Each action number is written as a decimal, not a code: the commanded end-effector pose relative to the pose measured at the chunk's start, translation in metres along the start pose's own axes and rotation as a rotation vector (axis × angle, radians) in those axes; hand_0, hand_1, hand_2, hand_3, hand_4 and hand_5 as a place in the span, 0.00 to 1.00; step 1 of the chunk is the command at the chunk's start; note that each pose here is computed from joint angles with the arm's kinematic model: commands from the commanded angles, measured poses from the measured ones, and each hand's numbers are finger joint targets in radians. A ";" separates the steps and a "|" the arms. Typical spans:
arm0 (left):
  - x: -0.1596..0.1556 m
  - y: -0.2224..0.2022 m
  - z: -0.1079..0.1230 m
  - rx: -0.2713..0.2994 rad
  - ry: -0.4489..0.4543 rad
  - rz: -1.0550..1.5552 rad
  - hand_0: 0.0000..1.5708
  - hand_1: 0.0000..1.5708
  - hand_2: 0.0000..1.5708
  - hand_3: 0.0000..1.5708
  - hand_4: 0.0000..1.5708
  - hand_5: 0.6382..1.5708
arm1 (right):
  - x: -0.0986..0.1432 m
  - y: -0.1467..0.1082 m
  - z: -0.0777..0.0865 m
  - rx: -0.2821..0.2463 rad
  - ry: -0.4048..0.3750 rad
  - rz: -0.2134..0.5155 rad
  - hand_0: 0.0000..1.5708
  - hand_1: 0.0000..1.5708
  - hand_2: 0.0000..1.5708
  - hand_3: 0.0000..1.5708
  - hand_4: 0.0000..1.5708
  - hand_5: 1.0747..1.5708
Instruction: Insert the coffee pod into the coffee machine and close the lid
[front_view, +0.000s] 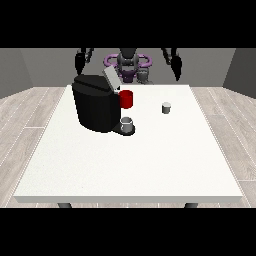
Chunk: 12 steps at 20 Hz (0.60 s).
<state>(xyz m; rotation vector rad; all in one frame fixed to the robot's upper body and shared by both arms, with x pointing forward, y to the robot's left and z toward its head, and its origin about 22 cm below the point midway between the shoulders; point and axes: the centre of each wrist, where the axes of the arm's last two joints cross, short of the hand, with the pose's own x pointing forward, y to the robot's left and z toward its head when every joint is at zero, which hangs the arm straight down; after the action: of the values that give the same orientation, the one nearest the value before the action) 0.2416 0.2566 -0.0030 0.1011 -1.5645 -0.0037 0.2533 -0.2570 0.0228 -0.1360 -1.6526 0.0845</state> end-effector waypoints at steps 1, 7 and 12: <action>-0.005 0.001 0.009 -0.046 0.003 0.013 0.00 0.00 0.00 0.00 0.20 1.00 | -0.019 0.015 0.010 -0.006 0.040 -0.025 0.00 0.00 0.00 0.00 0.08 1.00; 0.020 0.036 -0.004 -0.186 -0.167 -0.120 0.00 0.00 0.00 0.00 0.20 1.00 | -0.026 0.014 0.010 -0.173 0.042 -0.084 0.00 0.00 0.00 0.00 0.08 1.00; 0.030 0.047 -0.027 -0.151 -0.131 -0.232 0.00 0.00 0.00 0.00 0.00 1.00 | -0.027 0.007 0.011 -0.128 -0.022 -0.109 0.00 0.00 0.00 0.00 0.09 1.00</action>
<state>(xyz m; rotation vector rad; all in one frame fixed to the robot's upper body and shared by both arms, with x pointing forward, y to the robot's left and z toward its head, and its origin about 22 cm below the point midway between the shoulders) 0.2531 0.2909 0.0164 0.1217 -1.6819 -0.2445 0.2481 -0.2508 0.0029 -0.1345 -1.6479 -0.0697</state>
